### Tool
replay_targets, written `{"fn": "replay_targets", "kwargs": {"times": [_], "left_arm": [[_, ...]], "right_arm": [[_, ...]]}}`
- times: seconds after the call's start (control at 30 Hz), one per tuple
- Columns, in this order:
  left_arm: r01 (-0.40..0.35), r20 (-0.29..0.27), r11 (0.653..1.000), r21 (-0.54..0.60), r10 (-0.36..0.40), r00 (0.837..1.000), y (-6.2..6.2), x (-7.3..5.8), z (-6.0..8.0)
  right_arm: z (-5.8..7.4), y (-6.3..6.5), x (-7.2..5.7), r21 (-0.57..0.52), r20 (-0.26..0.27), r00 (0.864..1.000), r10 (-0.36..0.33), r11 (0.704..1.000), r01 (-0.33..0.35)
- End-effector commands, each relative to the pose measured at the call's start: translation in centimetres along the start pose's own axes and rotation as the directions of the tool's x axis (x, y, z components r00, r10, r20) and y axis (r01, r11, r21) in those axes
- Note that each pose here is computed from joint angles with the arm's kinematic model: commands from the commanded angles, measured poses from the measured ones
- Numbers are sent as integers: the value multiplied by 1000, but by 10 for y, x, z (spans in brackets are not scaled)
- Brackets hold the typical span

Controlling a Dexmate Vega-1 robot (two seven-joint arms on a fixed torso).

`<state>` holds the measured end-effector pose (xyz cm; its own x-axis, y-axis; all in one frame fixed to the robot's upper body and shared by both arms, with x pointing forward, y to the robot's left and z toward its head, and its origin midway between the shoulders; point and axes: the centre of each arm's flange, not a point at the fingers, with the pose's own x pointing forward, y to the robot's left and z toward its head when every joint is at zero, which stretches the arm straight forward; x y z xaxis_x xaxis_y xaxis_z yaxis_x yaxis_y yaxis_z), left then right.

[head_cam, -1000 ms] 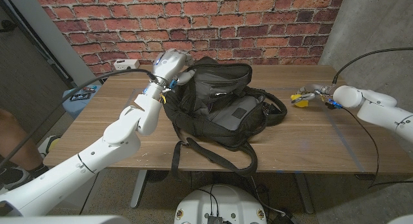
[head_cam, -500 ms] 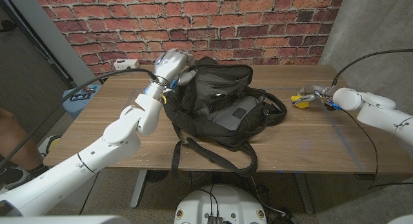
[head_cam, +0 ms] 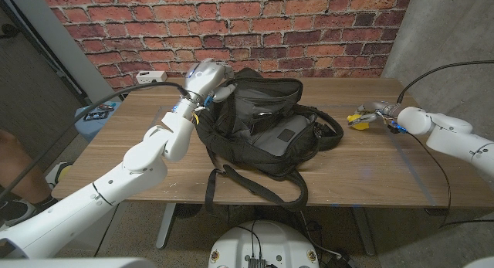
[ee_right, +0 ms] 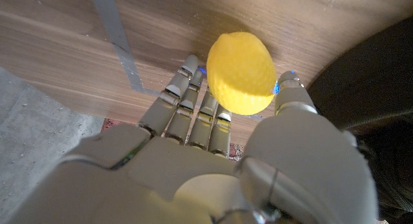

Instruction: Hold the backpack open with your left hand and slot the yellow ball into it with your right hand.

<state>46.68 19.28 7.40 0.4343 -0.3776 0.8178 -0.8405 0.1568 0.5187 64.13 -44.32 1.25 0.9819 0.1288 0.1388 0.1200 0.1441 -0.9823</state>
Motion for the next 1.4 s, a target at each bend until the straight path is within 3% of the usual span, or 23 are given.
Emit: {"fn": "replay_targets", "kwargs": {"times": [0.03,0.83,1.4], "left_arm": [[-4,9,1000,-3,4,1000,-1,1,-2],[-7,28,1000,-16,7,1000,-6,8,-6],[-19,31,1000,-14,19,999,-5,9,-13]], "right_arm": [[0,1,0,-3,6,1000,-19,1000,19],[8,-11,-4,-23,11,998,-61,998,61],[22,-24,-18,-26,8,997,-81,996,81]]}}
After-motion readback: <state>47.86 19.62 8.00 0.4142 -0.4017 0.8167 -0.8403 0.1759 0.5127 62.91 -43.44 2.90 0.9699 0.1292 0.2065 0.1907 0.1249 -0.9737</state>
